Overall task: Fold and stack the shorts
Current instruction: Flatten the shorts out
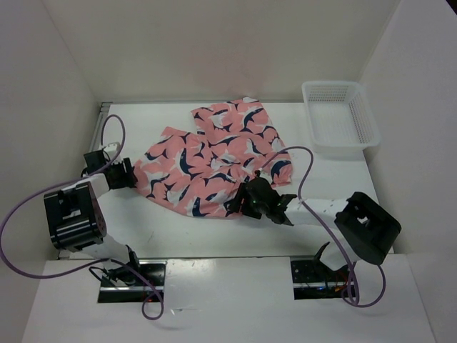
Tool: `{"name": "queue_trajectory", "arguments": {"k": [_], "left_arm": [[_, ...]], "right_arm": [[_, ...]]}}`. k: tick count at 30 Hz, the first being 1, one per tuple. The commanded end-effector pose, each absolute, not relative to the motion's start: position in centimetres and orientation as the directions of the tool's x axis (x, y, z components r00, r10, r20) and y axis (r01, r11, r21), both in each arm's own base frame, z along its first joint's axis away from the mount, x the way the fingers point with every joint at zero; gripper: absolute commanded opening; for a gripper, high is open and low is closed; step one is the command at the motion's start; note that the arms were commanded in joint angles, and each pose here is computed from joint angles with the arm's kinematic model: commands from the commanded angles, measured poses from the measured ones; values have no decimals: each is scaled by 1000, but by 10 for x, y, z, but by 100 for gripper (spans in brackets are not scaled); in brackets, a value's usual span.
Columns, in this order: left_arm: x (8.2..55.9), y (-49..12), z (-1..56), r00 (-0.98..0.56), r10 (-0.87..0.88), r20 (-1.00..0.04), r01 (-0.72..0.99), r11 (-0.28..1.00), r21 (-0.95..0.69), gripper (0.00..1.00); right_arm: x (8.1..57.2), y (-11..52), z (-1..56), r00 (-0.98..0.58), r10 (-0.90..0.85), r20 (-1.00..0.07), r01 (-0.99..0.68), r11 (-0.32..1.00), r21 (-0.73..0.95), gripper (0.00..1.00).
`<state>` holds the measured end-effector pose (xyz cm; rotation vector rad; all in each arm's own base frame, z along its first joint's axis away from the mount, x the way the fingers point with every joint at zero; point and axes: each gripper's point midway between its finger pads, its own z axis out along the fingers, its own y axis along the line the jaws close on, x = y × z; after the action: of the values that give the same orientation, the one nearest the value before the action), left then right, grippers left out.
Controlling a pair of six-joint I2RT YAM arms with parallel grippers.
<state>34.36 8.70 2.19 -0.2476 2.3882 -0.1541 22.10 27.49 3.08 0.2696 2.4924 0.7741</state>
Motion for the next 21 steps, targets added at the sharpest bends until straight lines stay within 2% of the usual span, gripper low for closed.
{"name": "queue_trajectory", "arguments": {"k": [1,2,3,4,5,6,7,8,9,11,14,21], "left_arm": [[349,82,12,-723,-224,-653,-102,970,-219,62],[348,80,8,-731,-227,-644,-99,968,-230,57],[350,81,9,-725,-224,-651,-96,969,-227,52],[352,81,10,-719,-222,-658,-94,970,-224,39],[352,81,10,-719,-222,-658,-94,970,-224,33],[352,81,10,-719,-222,-658,-94,970,-224,27],[352,81,10,-719,-222,-658,-94,970,-224,21],[352,81,10,-719,-222,-658,-94,970,-224,8],[350,81,9,-725,-224,-652,-96,969,-227,2],[351,81,14,-722,-223,-655,-95,970,-225,0],[352,82,30,-706,-217,-674,-90,972,-218,0],[350,85,116,-578,-170,-798,-68,985,-161,0]], "right_arm": [[211,264,8,-863,305,-403,60,854,517,63],[213,263,5,-860,307,-408,64,857,511,54],[213,263,5,-860,307,-408,64,857,511,49],[213,264,4,-859,308,-409,63,857,512,45],[213,263,1,-862,305,-406,66,860,506,40],[214,262,1,-858,308,-411,69,862,502,30],[215,263,-1,-858,308,-412,69,862,502,27],[215,263,-1,-858,308,-412,69,862,502,21],[216,262,-1,-854,311,-417,71,864,499,10],[219,262,6,-845,319,-429,70,861,504,0],[220,252,19,-824,335,-458,81,869,488,0],[212,211,92,-721,400,-565,65,852,520,0]]}}
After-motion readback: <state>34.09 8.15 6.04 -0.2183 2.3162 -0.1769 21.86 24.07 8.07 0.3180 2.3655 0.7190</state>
